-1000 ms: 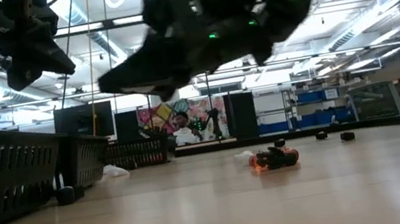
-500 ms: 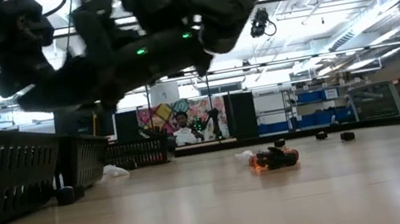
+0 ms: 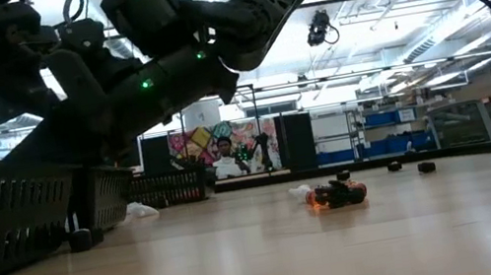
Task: Sort Halloween decoration
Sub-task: Put the black skeleton toy into the bottom black bin
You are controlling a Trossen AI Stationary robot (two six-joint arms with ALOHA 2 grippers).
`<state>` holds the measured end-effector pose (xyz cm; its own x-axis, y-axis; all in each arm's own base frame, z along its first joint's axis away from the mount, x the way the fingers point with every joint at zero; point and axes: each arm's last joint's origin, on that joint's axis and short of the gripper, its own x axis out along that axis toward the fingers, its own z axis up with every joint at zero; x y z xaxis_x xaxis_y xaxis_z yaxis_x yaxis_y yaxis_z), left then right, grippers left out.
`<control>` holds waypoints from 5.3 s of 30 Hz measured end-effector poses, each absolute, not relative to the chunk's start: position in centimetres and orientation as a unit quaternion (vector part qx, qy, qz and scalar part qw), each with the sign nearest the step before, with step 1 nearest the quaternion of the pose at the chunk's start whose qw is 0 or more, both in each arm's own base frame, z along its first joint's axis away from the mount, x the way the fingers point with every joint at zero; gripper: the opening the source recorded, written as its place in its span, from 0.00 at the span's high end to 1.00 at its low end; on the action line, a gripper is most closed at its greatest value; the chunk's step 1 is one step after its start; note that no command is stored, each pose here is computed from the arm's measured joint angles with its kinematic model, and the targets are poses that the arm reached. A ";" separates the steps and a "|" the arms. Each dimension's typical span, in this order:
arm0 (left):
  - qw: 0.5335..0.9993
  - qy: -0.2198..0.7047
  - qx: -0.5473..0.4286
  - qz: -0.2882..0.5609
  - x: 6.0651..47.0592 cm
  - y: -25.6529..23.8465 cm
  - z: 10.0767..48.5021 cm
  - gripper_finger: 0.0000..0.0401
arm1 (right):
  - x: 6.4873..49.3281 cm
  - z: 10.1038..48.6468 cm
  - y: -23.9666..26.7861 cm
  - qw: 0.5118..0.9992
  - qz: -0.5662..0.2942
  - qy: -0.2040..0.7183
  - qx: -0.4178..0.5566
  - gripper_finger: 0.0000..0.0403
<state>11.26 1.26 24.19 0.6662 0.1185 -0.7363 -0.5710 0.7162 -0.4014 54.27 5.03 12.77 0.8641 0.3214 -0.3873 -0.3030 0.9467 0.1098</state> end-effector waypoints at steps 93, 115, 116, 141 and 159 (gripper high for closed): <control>0.920 0.218 -0.216 0.243 13.3 2.1 26.2 0.87 | 22.3 4.1 -8.1 0.965 -0.204 0.161 0.042 0.56; 0.922 0.221 -0.207 0.241 13.3 2.1 26.2 0.87 | 24.3 7.1 -6.5 0.984 -0.125 0.097 0.084 0.85; 0.923 0.223 -0.201 0.239 13.3 2.1 26.2 0.87 | 24.7 7.3 -6.3 0.986 -0.111 0.096 0.086 0.86; 0.923 0.226 -0.200 0.240 13.2 2.1 26.1 0.87 | 39.5 15.9 5.2 0.982 0.155 0.083 0.065 0.97; 0.923 0.234 -0.202 0.228 13.2 2.0 26.1 0.87 | 40.6 14.2 6.8 0.976 0.119 0.174 0.048 0.72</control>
<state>13.20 2.03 26.06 0.7864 0.3268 -0.5241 -0.5158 0.8143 -0.2661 40.59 6.75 14.21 0.9110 0.2487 -0.3291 -0.2151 0.9672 0.1353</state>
